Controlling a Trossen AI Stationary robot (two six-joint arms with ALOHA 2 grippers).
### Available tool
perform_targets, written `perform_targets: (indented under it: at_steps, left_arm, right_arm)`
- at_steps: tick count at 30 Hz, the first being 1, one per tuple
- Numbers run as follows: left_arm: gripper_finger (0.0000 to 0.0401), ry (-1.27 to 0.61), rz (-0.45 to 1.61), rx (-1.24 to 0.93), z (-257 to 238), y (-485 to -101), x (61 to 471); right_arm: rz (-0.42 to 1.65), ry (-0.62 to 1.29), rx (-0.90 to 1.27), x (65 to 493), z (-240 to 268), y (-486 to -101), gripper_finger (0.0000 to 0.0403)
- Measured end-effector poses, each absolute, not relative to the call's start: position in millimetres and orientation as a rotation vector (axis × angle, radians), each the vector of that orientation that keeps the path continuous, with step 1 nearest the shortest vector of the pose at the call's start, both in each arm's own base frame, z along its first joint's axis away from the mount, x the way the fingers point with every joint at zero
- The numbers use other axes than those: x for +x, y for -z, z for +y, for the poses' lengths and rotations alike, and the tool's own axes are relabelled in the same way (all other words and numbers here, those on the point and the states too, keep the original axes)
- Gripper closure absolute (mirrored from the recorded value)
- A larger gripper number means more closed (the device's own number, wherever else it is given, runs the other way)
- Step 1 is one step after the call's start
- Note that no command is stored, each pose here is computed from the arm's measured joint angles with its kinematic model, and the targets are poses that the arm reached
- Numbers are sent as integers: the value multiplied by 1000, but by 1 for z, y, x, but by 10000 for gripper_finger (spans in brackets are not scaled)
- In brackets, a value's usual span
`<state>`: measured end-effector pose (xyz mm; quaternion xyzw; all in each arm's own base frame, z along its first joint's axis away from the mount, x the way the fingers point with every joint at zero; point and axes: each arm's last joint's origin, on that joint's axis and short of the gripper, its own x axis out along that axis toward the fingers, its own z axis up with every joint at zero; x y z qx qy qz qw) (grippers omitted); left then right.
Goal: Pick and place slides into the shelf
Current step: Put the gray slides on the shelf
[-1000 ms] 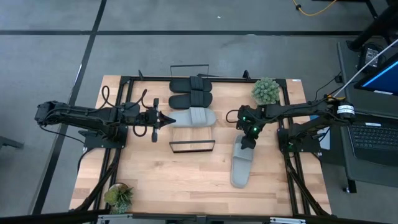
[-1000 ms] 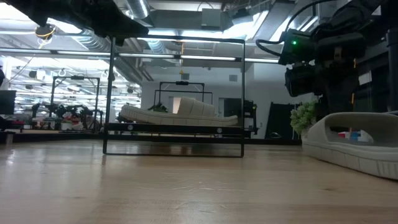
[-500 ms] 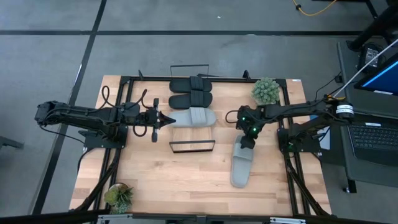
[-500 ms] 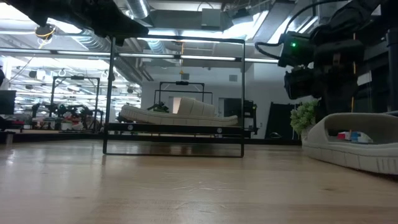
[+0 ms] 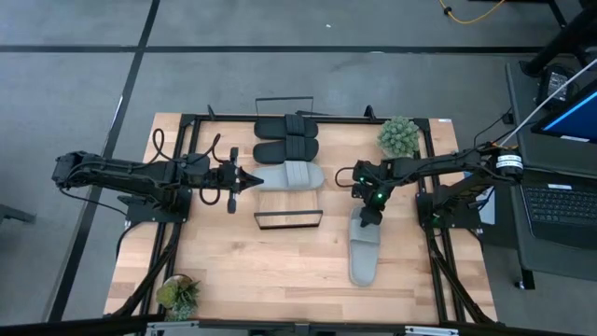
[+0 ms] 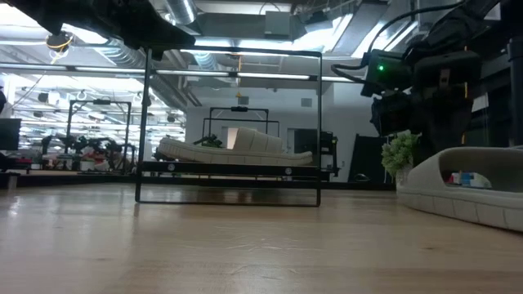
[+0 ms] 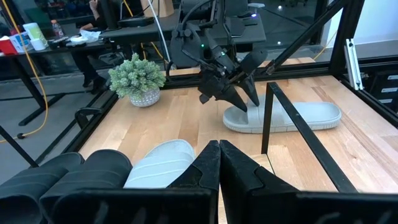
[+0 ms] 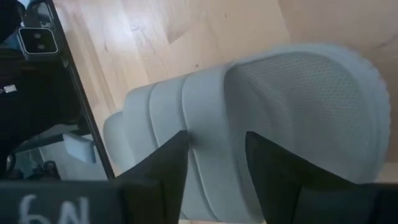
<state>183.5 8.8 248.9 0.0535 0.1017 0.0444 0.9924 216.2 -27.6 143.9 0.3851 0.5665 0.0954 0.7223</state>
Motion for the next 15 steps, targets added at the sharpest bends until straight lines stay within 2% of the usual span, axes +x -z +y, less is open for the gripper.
perform_targets:
  at_steps: [4,9,15]
  left_arm:
    - [401,-89,204,107,9,-249,184]
    - [401,-89,204,107,9,-249,184]
    - [401,-89,204,107,9,-249,184]
  right_arm:
    - [1251,-223,856,216,-27,-144,288]
    - [1258,-244,877,215,-27,-144,383]
    - [1252,-242,874,216,-27,-144,395]
